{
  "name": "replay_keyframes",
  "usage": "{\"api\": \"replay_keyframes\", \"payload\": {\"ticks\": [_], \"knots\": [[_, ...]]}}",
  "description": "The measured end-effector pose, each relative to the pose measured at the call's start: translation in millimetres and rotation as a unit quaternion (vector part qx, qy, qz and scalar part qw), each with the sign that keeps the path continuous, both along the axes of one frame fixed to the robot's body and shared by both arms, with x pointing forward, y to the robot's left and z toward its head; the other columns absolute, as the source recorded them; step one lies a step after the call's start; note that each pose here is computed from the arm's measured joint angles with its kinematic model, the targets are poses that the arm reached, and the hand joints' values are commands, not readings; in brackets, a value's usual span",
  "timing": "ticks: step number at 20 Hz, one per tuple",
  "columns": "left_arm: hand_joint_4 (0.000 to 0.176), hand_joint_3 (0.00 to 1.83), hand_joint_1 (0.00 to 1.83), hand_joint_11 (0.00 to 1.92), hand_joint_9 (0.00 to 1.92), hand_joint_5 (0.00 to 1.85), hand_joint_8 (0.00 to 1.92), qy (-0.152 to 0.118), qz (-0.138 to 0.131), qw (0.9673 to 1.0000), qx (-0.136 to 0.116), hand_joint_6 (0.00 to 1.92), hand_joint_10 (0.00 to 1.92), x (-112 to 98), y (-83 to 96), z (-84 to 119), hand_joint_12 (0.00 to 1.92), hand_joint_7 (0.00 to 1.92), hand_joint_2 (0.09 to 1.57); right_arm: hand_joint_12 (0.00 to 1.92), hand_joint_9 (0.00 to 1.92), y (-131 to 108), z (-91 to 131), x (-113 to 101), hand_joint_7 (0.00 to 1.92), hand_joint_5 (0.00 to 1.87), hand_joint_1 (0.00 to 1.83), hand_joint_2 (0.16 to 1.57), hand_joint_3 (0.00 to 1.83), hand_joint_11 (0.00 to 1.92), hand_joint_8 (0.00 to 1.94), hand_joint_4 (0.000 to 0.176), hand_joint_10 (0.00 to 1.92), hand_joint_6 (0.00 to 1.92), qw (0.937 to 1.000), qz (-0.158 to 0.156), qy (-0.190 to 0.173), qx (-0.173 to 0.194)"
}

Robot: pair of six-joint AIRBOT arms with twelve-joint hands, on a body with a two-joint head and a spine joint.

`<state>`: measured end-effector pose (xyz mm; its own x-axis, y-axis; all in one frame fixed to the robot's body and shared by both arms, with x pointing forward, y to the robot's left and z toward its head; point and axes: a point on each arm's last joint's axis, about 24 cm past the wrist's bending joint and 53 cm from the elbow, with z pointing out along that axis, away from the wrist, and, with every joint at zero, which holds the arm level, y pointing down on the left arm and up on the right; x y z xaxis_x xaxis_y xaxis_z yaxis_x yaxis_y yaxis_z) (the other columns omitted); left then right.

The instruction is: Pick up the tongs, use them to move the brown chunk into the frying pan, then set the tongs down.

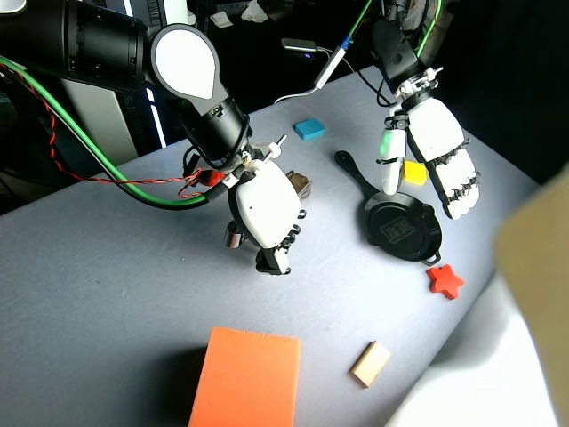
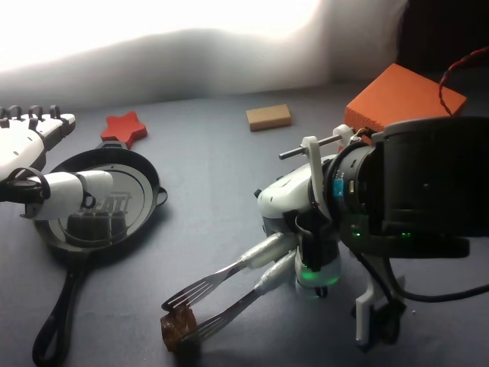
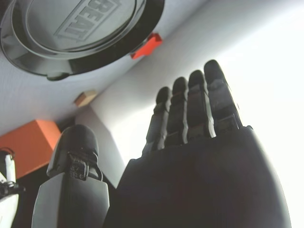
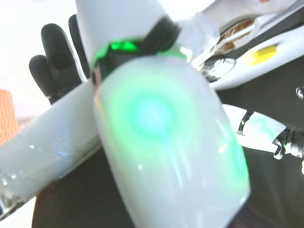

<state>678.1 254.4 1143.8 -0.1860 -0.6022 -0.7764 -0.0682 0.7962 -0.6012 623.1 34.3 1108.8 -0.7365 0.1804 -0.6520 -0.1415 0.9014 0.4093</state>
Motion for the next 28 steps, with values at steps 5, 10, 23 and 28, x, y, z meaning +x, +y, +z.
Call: {"api": "replay_keyframes", "payload": {"ticks": [5, 10, 23, 28], "knots": [[0.007, 0.0, 0.03, 0.0, 0.03, 0.01, 0.0, 0.0, 0.0, 1.0, 0.0, 0.0, 0.0, 0.2, 0.0, 0.0, 0.11, 0.04, 1.28, 1.36, 0.93, 4.2, -0.5, 4.8, 0.97, 0.85, 1.14, 1.17, 0.0, 0.35, 0.01, 0.0, 0.03, 1.12, 1.0, -0.001, -0.001, 0.001], [0.003, 0.0, 0.03, 0.0, 0.03, 0.03, 0.0, 0.0, -0.001, 1.0, 0.0, 0.0, 0.0, 0.1, -0.7, -0.4, 0.12, 0.05, 1.28, 1.42, 1.05, 8.6, -0.7, 4.0, 0.98, 0.94, 1.2, 1.14, 0.0, 0.43, 0.76, 0.0, 0.08, 1.1, 1.0, 0.002, 0.0, 0.002], [0.008, 0.0, 0.07, 0.0, 0.03, 0.04, 0.0, 0.001, -0.002, 1.0, 0.0, 0.0, 0.0, 0.5, -2.1, -1.3, 0.16, 0.05, 1.28, 1.47, 0.87, 8.9, -0.7, 4.0, 1.05, 0.97, 1.37, 1.1, 0.0, 0.59, 0.79, 0.0, 1.21, 1.02, 1.0, 0.003, -0.001, 0.003], [0.006, 0.0, 0.05, 0.0, 0.04, 0.05, 0.0, -0.002, -0.002, 1.0, -0.003, 0.01, 0.0, 1.4, -2.9, 1.3, 0.16, 0.07, 1.28, 1.46, 0.89, 8.9, -0.7, 4.0, 1.07, 0.98, 1.37, 1.1, 0.0, 0.64, 0.76, 0.0, 1.2, 1.0, 1.0, 0.003, -0.001, 0.002]]}}
